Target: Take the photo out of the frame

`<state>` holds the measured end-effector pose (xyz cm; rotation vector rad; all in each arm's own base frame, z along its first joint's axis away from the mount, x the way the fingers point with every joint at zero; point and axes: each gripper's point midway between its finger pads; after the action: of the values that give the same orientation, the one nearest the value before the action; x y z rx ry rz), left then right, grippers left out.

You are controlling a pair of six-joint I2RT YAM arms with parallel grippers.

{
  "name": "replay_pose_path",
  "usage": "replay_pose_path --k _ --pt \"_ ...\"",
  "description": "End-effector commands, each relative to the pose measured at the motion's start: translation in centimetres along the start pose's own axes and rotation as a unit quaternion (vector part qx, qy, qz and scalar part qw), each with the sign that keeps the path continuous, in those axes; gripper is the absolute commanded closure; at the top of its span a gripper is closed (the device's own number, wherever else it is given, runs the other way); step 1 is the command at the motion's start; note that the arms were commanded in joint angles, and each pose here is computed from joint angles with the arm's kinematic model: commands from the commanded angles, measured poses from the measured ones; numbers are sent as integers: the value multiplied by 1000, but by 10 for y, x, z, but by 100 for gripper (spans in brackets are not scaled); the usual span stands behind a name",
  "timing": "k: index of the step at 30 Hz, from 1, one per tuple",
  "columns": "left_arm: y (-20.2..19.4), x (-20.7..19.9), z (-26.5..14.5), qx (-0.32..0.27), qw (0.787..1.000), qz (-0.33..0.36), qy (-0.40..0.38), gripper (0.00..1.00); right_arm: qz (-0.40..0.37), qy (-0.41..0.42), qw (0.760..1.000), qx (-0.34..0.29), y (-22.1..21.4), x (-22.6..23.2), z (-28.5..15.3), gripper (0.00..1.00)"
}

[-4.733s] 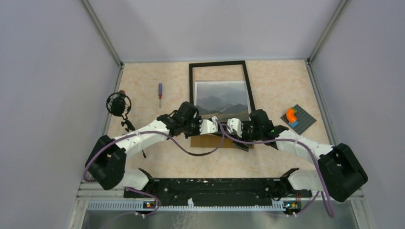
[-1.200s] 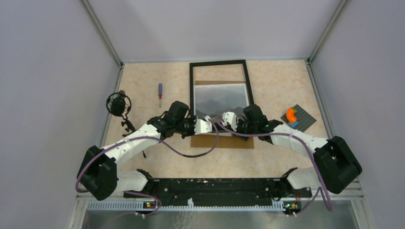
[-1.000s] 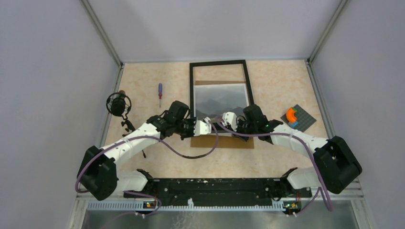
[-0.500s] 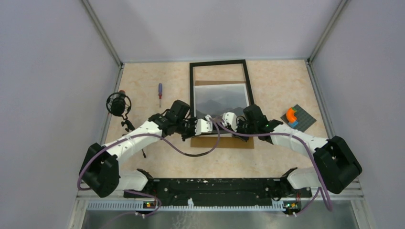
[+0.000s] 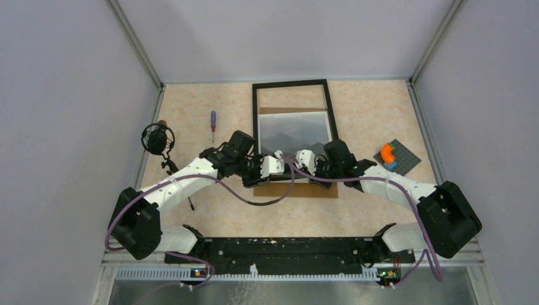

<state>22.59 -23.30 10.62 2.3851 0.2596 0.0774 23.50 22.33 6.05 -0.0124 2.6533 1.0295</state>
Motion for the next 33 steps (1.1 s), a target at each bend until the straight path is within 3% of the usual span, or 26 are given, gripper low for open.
replay_pose_path --k 1,5,7,9,11,12,19,25,33 --pt "6 7 -9 -16 999 12 29 50 -19 -19 999 -33 24 -18 -5 100" --pt "14 8 -20 -29 999 2 25 47 -16 -19 999 -32 27 -19 -9 100" --pt "26 2 -31 -43 999 -10 9 41 -17 -18 999 -36 32 -20 -14 100" --pt "39 -3 -42 -59 998 -25 3 28 -19 -19 999 -39 37 -19 -21 100" --pt "54 -1 -56 -80 996 -43 18 5 -21 -20 999 -43 42 -19 -30 100" --pt "61 -1 -65 -93 994 -53 26 2 -20 -15 999 -42 44 -16 -35 100" --pt "104 16 -130 -193 968 -122 109 1 -39 -3 998 -52 67 -7 -77 100" --pt "107 62 -180 -247 920 -210 220 1 -83 -5 995 -61 96 -4 -130 100" --pt "89 70 -178 -260 906 -255 217 1 -137 -97 982 -83 160 -42 -217 100"
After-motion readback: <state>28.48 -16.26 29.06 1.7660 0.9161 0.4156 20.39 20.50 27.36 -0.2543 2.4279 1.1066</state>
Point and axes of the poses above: each gripper's point midway between its finger pads, its own z axis out along the fingers, its own x axis along the line the jaws close on, y = z × x, and after that the axes turned 13 degrees about -z, right-handed
